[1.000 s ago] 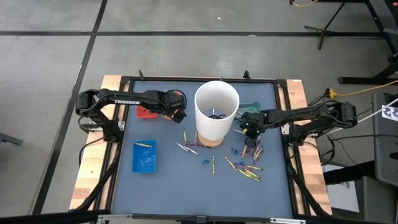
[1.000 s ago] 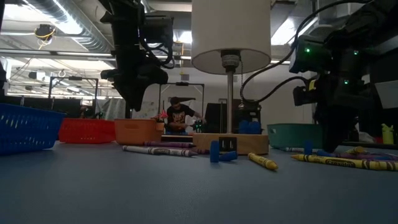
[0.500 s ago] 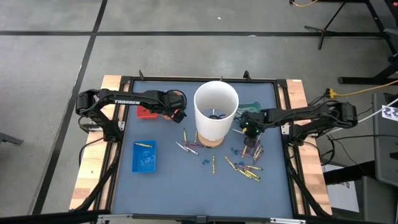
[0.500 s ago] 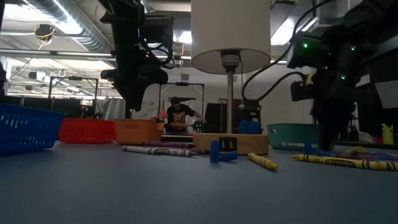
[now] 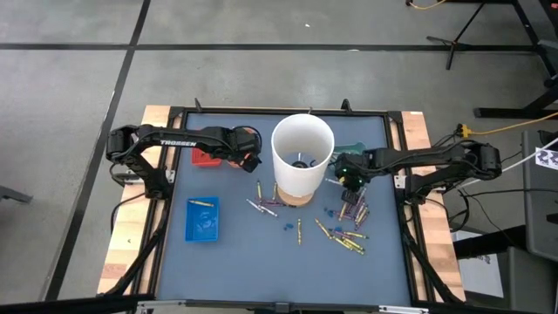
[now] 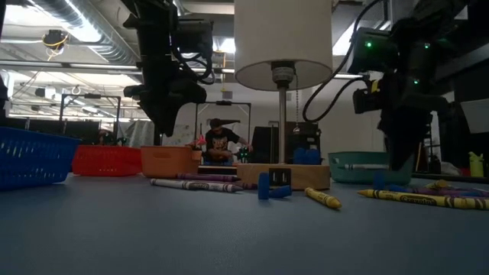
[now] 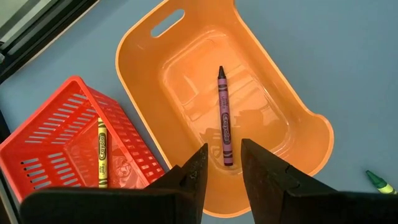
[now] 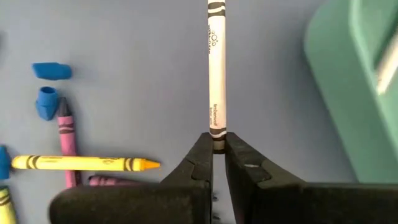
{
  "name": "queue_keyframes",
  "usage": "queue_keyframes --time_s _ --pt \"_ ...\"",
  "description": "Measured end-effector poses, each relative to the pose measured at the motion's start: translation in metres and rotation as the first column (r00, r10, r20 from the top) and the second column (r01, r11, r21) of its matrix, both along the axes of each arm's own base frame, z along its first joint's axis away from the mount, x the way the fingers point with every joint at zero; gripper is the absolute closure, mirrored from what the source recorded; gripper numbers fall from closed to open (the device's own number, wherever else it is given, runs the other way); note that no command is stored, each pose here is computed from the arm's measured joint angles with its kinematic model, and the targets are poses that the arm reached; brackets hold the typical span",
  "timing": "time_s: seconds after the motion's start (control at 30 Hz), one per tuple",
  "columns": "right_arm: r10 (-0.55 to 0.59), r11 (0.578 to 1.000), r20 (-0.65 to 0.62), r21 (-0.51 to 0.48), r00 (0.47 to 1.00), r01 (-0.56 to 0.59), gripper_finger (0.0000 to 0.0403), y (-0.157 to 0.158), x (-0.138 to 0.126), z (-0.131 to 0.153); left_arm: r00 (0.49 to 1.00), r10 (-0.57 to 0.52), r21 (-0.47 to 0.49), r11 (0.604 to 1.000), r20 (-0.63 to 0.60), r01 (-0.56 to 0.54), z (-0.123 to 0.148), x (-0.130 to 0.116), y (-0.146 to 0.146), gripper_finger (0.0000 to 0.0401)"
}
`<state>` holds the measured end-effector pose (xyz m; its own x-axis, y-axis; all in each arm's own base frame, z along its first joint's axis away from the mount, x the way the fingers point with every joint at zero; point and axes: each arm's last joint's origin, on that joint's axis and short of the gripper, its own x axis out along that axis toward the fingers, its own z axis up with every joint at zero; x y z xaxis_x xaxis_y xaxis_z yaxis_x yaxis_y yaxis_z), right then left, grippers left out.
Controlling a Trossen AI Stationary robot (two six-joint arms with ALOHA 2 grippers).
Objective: Sort crayons
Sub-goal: Put the gray crayon into the green bin
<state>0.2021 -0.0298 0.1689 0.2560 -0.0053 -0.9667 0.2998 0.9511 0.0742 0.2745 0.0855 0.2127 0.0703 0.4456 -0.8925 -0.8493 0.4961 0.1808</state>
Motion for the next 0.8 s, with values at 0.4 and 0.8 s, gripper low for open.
queue_keyframes --time_s 0.4,0.8 --pt "0.028 0.998 -0.002 -0.055 1.000 -0.028 0.0381 -0.002 0.006 0.015 1.000 0.000 0.000 1.000 0.000 0.000 0.000 0.000 0.000 0.0320" --pt "0.009 0.978 -0.112 -0.206 0.994 -0.033 0.0381 -0.007 0.003 0.037 1.000 0.000 0.000 1.000 0.000 0.000 0.000 0.000 0.000 0.0320"
